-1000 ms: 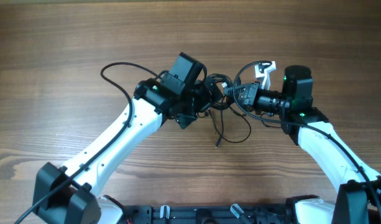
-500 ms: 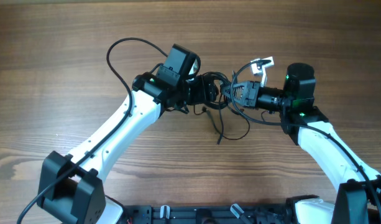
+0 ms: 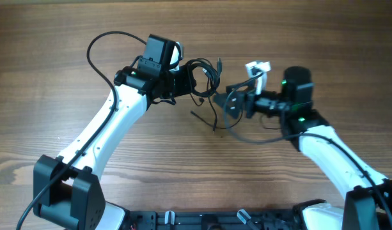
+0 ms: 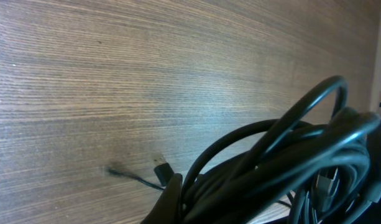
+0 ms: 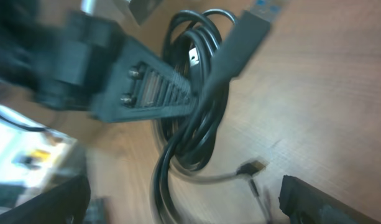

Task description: Untangle cables

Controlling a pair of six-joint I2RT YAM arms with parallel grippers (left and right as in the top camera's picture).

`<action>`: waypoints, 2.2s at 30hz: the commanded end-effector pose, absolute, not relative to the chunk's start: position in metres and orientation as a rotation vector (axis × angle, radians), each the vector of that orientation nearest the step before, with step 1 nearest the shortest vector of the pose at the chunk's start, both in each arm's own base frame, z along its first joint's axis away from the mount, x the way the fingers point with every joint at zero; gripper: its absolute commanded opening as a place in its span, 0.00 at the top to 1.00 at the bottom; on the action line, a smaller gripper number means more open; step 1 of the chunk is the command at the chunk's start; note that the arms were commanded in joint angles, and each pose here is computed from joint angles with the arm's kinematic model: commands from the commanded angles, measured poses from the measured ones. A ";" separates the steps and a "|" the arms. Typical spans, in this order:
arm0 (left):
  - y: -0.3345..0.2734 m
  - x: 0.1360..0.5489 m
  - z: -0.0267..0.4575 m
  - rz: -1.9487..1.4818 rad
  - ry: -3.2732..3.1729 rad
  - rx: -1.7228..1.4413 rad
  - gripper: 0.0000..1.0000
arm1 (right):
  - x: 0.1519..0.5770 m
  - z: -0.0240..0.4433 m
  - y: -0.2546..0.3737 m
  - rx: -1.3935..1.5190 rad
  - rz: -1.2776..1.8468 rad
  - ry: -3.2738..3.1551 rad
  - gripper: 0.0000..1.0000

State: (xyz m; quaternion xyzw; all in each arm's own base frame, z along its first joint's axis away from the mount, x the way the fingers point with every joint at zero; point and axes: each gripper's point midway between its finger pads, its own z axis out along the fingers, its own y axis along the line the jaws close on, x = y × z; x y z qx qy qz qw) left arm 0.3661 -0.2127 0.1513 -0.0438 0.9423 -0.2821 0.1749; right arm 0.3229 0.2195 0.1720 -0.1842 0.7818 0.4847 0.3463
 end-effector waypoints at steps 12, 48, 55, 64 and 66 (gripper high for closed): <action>-0.184 0.396 0.174 -0.680 2.529 -0.248 0.96 | 0.269 0.184 0.257 -0.349 1.370 2.215 0.95; -0.296 0.287 0.233 -1.112 2.173 0.984 0.96 | 0.347 0.201 0.217 0.036 0.905 2.275 0.90; -0.261 0.322 0.235 -1.059 2.246 0.759 0.96 | 0.317 0.225 0.161 0.096 0.953 2.310 0.00; -0.272 0.280 0.262 -1.336 1.952 1.098 0.96 | 0.289 0.242 0.175 -0.790 0.922 1.983 0.00; -0.273 0.276 0.265 -1.372 1.937 1.105 0.96 | 0.294 0.230 0.178 -0.823 0.944 1.994 0.04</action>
